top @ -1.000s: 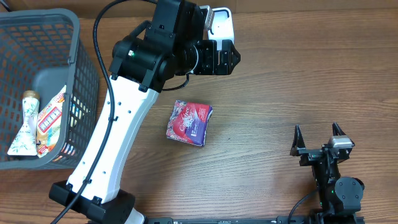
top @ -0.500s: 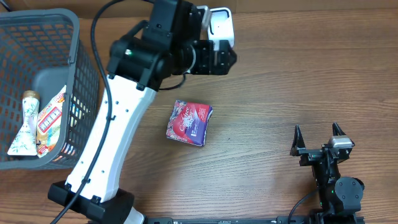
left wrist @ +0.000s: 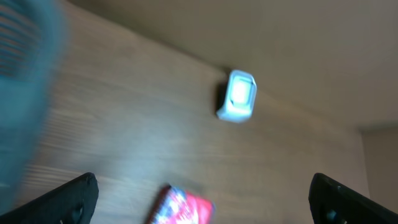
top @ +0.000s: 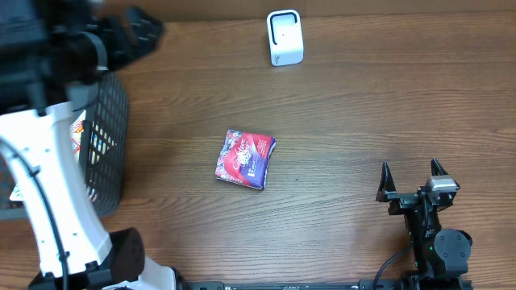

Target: Scan the item barcode

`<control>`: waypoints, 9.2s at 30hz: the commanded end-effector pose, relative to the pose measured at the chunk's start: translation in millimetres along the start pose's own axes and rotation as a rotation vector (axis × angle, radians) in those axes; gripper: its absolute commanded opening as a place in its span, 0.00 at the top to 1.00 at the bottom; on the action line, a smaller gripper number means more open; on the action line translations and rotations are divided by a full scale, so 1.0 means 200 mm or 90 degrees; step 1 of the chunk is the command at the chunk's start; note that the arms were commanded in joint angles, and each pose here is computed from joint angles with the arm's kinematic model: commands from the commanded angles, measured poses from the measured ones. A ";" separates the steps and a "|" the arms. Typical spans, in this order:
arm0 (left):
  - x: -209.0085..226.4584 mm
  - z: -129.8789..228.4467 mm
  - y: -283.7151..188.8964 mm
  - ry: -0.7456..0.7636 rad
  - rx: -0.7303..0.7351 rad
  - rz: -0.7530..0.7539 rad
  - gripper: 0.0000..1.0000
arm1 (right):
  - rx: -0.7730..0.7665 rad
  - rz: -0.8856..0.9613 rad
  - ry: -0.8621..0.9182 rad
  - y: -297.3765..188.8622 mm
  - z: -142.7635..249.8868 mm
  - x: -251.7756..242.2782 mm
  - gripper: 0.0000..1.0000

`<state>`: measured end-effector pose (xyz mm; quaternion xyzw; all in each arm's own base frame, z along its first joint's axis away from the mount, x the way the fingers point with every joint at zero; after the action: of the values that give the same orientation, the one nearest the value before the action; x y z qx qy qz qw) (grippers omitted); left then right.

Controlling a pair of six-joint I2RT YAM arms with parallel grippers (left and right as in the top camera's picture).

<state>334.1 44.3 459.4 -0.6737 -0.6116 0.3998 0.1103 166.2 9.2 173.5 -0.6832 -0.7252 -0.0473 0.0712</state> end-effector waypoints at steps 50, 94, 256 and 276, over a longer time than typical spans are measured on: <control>1.45 0.37 0.41 -0.350 0.307 -0.443 0.00 | -0.003 -0.003 -0.003 0.00 0.01 0.00 0.00; 1.45 0.37 0.41 -0.350 0.307 -0.443 0.00 | -0.003 -0.003 -0.003 0.00 0.01 0.00 0.00; 1.38 0.47 0.54 -0.273 0.413 -0.503 0.02 | -0.003 -0.003 -0.003 0.00 0.01 0.00 0.00; 1.46 0.47 0.76 -0.262 0.376 -0.448 0.00 | -0.003 -0.003 -0.003 0.00 0.01 0.00 0.00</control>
<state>357.6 250.4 194.0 -0.2597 -0.6859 0.6058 0.3084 166.2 9.2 173.5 -0.6831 -0.7253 -0.0471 0.0711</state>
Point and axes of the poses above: each gripper's point midway between its finger pads, its own y axis out along the fingers, its own x axis along the line the jaws close on, z = x × y, the point moved 8 cm from there along -y, back along the fingers, and after that the axes turned 8 degrees about y, right-handed, at the moved point
